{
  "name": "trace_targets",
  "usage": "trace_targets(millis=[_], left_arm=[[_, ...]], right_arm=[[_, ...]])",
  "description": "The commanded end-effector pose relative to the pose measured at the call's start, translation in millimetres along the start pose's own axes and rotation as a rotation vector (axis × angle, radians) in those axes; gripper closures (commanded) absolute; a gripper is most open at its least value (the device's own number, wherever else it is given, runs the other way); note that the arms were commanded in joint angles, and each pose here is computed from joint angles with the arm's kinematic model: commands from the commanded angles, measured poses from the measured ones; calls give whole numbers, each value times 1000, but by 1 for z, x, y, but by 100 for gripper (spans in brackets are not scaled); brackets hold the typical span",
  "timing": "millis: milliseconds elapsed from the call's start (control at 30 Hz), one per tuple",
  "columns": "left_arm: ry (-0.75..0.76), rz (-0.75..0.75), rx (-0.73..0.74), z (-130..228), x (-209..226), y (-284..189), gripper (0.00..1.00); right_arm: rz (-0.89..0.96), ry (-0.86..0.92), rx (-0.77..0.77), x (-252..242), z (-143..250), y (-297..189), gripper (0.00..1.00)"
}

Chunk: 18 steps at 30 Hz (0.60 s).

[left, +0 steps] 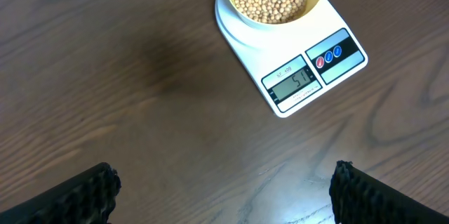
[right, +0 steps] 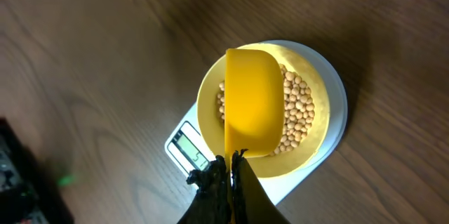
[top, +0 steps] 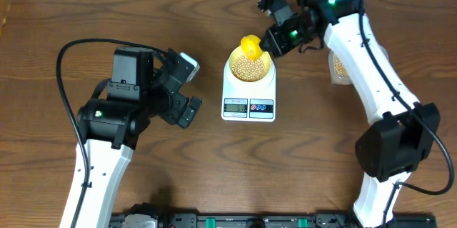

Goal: Scoop item into bowl and weigh 50g on scale
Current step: 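Lift the yellow scoop away from the bowl toward the right tub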

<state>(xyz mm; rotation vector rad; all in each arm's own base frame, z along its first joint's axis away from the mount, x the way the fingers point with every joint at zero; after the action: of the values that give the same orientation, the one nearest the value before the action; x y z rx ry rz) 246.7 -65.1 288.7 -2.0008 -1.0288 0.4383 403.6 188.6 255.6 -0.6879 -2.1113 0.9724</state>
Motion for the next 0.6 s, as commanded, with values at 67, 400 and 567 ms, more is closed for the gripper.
trace_targets(millis=[67,400,567], left_arm=[[8,15,1,1,0,1,2],[8,14,1,1,0,1,2],[8,14,1,1,0,1,2]], right_arm=[[-77,43,-69,1,-6,-23,99],[-153,100,-109,-11,-5,-37,99],[-124,112,-161,-17,-5,-62,99]])
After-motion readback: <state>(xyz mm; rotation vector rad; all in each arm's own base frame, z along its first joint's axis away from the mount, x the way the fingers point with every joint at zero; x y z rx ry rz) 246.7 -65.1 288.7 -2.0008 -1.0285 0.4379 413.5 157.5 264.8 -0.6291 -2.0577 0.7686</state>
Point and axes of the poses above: each gripper's point midway between its finger pads, its own y axis out along the fingers, its own x axis along the line the jaws close on, z = x × y, the point moved 8 cm from there along -y, back along the fingers, and after that the axes turned 1 degree about y, right-handed, at the moved point
